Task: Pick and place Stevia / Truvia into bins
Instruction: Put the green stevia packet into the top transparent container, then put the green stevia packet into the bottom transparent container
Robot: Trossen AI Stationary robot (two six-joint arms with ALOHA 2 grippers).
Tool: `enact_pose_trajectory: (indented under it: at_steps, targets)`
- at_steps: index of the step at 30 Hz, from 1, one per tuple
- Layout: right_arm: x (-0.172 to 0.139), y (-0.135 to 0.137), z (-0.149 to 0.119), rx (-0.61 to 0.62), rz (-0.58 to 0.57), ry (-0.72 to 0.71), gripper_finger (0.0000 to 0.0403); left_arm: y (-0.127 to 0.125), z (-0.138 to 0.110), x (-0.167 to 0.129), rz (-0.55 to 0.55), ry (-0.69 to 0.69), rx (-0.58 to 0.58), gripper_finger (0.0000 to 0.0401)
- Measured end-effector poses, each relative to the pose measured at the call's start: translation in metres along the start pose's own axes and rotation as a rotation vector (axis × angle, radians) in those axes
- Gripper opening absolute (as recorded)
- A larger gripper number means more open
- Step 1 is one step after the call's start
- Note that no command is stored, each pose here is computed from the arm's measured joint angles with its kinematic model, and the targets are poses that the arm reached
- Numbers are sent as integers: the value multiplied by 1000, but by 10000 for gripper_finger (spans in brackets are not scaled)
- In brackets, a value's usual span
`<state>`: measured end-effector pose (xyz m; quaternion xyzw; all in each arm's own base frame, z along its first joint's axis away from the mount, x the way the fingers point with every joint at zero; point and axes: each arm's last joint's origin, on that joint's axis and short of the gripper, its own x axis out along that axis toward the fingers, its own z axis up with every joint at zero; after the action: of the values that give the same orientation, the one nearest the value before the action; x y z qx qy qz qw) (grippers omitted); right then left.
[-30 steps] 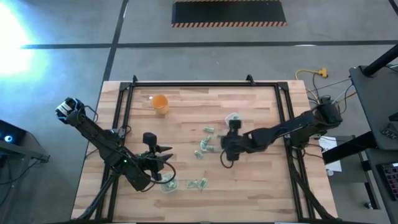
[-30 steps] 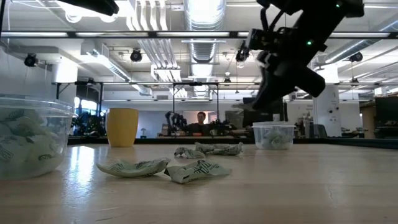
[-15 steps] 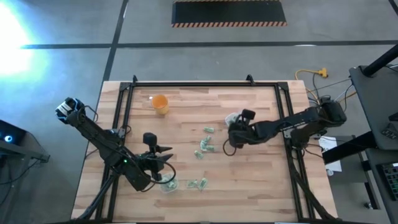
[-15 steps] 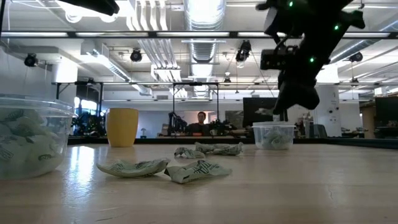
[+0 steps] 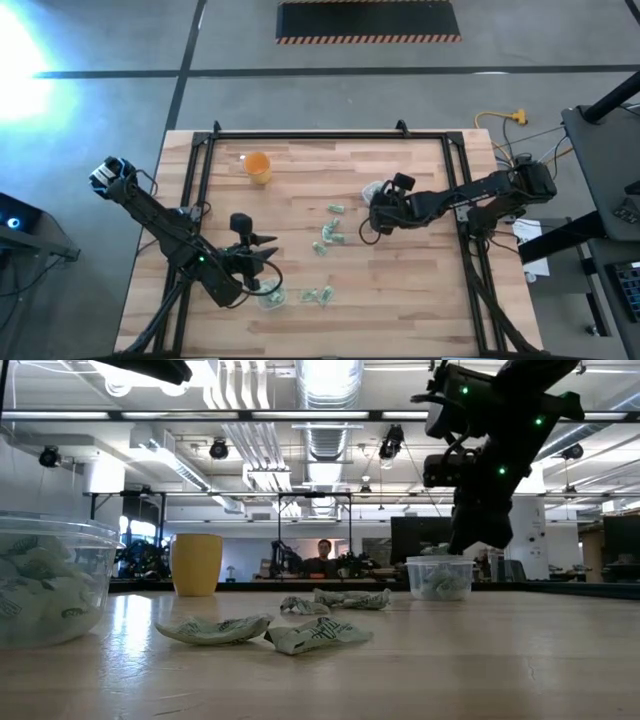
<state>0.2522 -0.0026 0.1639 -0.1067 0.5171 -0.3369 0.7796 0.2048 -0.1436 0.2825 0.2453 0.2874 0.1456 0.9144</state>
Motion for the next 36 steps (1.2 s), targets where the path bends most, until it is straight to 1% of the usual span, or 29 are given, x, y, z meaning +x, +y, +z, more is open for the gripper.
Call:
enact_pose_trajectory:
  at_steps: [9,11,13,17,21,24,27,31,34,36]
  targets:
    - [-1,-1,0,-18,-2,-3,111,0,-1,1,-4,3,1,111]
    - [-6,-3,3,-13,5,-20,121,-2,-3,3,-38,17,0,111]
    - [-13,-5,7,3,16,-51,127,-2,-5,7,-96,43,-3,111]
    - [-33,-8,11,23,54,-127,129,-2,-7,19,-180,49,-11,111]
    - [-55,-6,8,15,107,-206,124,-1,-8,38,-285,-2,32,111]
    - [-72,-2,4,-11,150,-264,119,6,-6,51,-338,-32,2,111]
    - [-86,3,2,-51,193,-332,114,14,-11,63,-347,-10,-26,111]
    - [-101,12,1,-124,242,-426,108,21,-19,80,-316,30,-52,111]
    - [-109,18,1,-169,265,-487,103,22,-25,97,-313,73,-33,111]
    - [-114,21,1,-196,275,-516,100,20,-27,110,-338,86,-17,111]
